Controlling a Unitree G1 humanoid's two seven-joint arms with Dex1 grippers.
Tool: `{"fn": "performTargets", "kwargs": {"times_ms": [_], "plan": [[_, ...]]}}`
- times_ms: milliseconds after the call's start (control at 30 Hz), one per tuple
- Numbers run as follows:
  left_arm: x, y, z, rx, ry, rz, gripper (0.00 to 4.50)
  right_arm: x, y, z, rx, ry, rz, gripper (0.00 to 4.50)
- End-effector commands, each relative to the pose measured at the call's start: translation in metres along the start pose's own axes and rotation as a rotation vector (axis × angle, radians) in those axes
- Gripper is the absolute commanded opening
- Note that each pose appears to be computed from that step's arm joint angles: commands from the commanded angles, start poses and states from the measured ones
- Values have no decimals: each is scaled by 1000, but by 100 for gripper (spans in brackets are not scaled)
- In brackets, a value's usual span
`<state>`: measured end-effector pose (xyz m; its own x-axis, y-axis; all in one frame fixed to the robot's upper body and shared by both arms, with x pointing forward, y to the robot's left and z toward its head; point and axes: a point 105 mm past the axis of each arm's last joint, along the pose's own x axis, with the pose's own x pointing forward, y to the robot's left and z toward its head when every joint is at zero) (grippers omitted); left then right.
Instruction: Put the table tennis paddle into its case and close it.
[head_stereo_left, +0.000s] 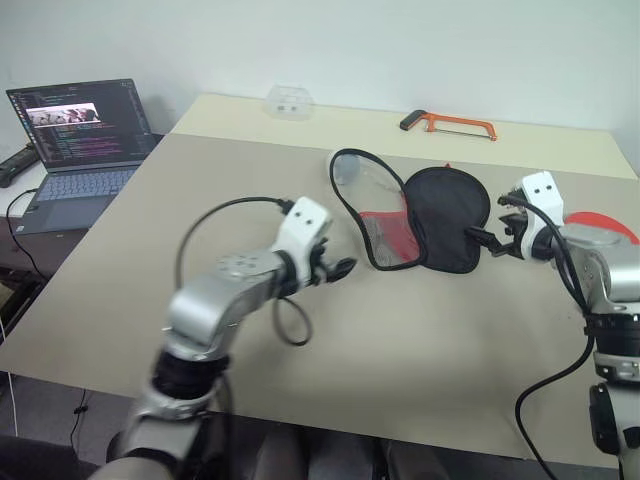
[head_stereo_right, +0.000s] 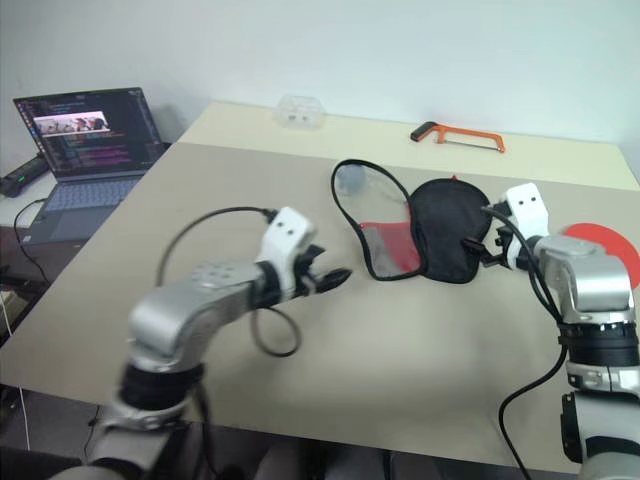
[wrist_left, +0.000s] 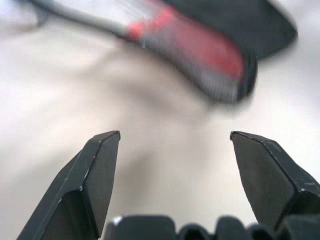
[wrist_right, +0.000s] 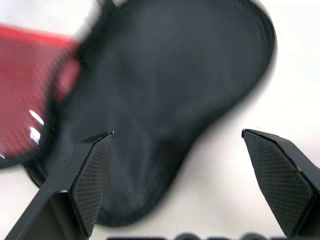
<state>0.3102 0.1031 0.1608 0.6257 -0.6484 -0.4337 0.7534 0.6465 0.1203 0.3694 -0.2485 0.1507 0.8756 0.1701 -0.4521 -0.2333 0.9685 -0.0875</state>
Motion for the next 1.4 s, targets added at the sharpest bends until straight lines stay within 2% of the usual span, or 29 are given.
{"fn": "performTargets", "kwargs": {"times_ms": [33, 133, 267, 467, 567, 700, 900, 933, 1167, 1400], "plan": [[-32, -16, 23, 118, -128, -210, 383, -9, -6, 3, 68, -42, -80, 450], [-48, -11, 20, 196, -122, -291, 383, -7, -2, -5, 123, -31, -87, 450], [-67, 2, 22, 216, -121, -346, 383, -5, 5, -13, 192, -20, -81, 450], [-90, 24, 42, 220, -178, -338, 383, -1, 10, -18, 271, -15, -84, 450], [-91, 32, 39, 231, -172, -310, 388, 2, 15, -19, 289, -16, -76, 387], [-84, 34, 25, 230, -141, -294, 388, 5, 22, -18, 299, -17, -58, 243], [-81, 35, 23, 213, -154, -273, 388, 8, 29, -18, 297, -13, -41, 22], [-81, 36, 22, 213, -152, -267, 388, 8, 30, -18, 297, -13, -38, 3], [-81, 40, 19, 214, -141, -248, 388, 5, 29, -22, 263, 6, -29, 3], [-79, 40, 16, 213, -128, -253, 388, -7, 11, -30, 210, 32, -59, 3]]}}
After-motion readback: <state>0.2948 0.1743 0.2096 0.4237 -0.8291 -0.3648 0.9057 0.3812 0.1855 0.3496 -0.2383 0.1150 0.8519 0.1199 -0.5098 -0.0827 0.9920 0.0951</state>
